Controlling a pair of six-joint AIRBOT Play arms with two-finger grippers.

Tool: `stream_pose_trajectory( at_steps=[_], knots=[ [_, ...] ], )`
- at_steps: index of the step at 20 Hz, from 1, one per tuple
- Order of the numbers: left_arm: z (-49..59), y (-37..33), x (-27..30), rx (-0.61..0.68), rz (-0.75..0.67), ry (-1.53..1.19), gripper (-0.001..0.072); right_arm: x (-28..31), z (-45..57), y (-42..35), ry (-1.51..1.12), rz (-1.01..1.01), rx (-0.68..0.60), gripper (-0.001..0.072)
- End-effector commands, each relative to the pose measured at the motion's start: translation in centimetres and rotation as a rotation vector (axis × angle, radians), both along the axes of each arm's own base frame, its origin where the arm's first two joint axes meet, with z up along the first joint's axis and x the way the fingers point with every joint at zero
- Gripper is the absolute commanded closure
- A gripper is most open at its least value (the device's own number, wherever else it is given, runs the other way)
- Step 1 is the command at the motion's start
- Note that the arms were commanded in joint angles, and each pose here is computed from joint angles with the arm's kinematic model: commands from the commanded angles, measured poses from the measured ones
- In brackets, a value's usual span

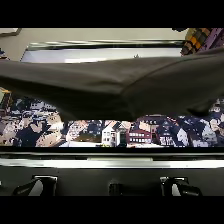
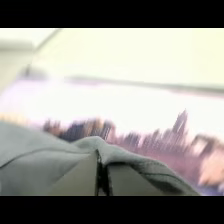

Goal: Fold the clothes and pants, and hang the long-sleeved shirts on hangers.

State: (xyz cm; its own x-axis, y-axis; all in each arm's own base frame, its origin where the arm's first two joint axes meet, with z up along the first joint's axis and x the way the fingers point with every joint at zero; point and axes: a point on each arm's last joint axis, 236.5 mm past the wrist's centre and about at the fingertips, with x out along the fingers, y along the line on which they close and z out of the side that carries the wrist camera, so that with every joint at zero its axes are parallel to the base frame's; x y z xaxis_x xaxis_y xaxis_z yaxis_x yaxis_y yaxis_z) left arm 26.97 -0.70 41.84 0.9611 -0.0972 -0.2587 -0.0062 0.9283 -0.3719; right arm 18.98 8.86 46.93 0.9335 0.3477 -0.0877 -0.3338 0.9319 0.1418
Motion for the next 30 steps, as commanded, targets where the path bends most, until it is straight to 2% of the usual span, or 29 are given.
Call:
stream_pose_trajectory(
  at_steps=[1,5,8,12,15,17,22,25,28,30],
  knots=[
    [3.4,2.3,-6.7,0.061,0.203,-0.108,0.0693,-6.9,4.8,-1.2,-0.170,-0.123,0.107,0.0676],
    [4.0,2.6,-8.7,0.026,0.258,-0.143,0.0693,-6.7,5.8,-1.4,-0.172,-0.123,0.194,0.0676],
    [3.0,3.3,-7.3,0.025,0.263,-0.101,0.0693,-3.2,4.8,-2.1,-0.085,-0.131,0.237,0.0676],
    [-4.7,4.4,-0.5,-0.010,0.191,0.138,0.0693,7.1,-3.5,-3.3,0.317,-0.138,0.276,0.0676],
    [-14.9,6.0,6.0,-0.059,0.153,0.380,0.0692,15.0,-14.3,-3.9,0.704,-0.112,0.296,0.0676],
    [-21.9,6.2,10.6,-0.073,0.120,0.487,0.0692,19.6,-21.1,-4.3,0.859,-0.101,0.295,0.0676],
    [-35.5,4.3,20.3,-0.059,0.045,0.625,0.0693,30.9,-35.7,-3.0,0.948,-0.109,0.221,0.0676],
    [-40.6,3.6,24.7,-0.055,0.043,0.631,0.0693,36.1,-41.6,-4.2,0.923,-0.199,0.279,0.0676],
    [-43.1,3.1,27.1,-0.064,0.031,0.658,0.0692,38.3,-45.0,-4.6,0.914,-0.233,0.322,0.0676],
    [-43.5,2.8,27.7,-0.062,0.024,0.662,0.0692,38.2,-45.5,-4.7,0.920,-0.224,0.294,0.0676]
  ],
)
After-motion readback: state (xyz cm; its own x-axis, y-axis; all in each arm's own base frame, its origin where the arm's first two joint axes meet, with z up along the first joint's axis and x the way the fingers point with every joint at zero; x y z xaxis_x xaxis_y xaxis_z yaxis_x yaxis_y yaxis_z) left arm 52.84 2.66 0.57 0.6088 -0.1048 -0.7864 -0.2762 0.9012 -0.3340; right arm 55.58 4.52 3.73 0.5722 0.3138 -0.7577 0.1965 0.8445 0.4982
